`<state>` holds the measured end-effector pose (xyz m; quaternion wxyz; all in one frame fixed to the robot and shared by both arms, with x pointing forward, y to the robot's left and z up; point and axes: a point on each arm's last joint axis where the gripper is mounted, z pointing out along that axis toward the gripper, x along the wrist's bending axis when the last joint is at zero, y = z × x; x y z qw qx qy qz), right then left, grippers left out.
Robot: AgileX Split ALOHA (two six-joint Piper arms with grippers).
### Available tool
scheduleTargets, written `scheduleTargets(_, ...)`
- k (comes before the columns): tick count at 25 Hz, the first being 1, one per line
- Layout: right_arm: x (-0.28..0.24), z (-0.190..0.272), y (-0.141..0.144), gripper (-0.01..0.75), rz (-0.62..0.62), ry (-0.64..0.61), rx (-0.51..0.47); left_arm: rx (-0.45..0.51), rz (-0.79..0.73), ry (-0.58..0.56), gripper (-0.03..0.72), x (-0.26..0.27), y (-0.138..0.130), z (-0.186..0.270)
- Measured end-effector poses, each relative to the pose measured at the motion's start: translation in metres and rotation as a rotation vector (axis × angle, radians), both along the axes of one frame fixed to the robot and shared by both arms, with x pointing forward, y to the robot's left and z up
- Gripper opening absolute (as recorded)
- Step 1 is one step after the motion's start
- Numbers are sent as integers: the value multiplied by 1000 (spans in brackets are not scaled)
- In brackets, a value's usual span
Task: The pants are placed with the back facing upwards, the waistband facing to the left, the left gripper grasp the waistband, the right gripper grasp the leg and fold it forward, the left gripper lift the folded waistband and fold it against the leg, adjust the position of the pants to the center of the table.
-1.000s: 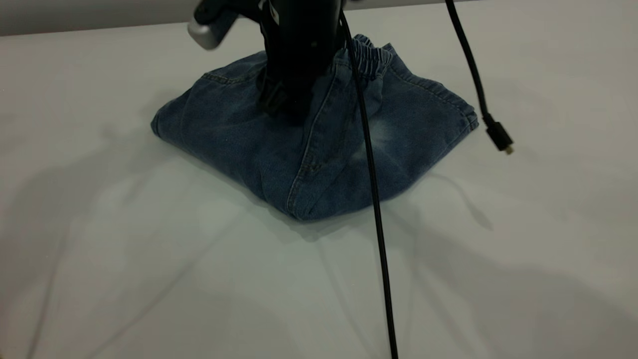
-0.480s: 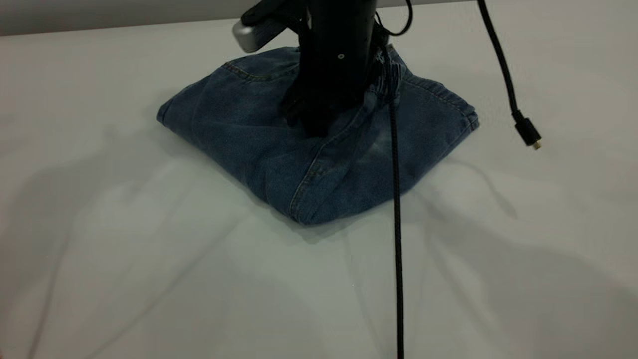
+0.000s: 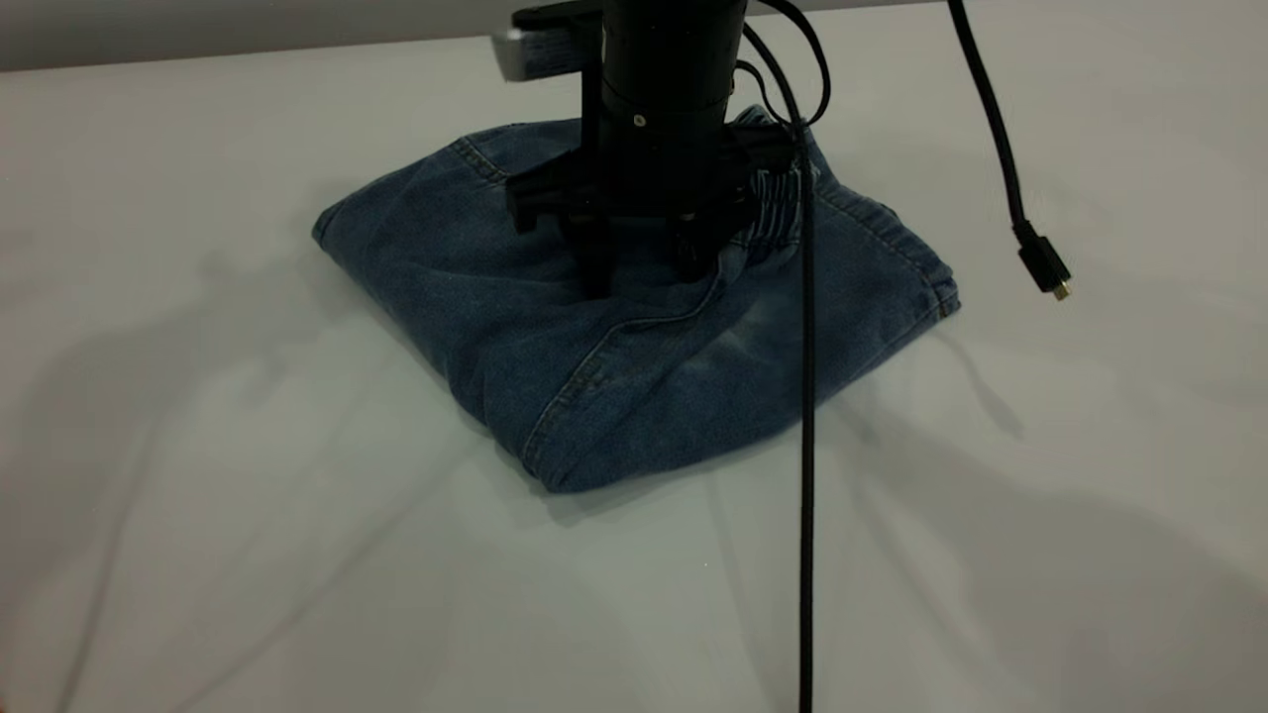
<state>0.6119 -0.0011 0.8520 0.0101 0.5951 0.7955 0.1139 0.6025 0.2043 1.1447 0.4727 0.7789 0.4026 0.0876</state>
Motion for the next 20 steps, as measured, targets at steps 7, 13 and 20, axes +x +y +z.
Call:
scheduleTargets(7,4,1,0,424,-352,24,68,0,-1,1,548,0,0,0)
scheduleTargets(13,7,2,-8,424,-639,89,94,1,-2,0,548,0,0,0)
scheduleTargets(20,23,52,-9,424,-620,-67,80,1,-2,0,548,0,0,0)
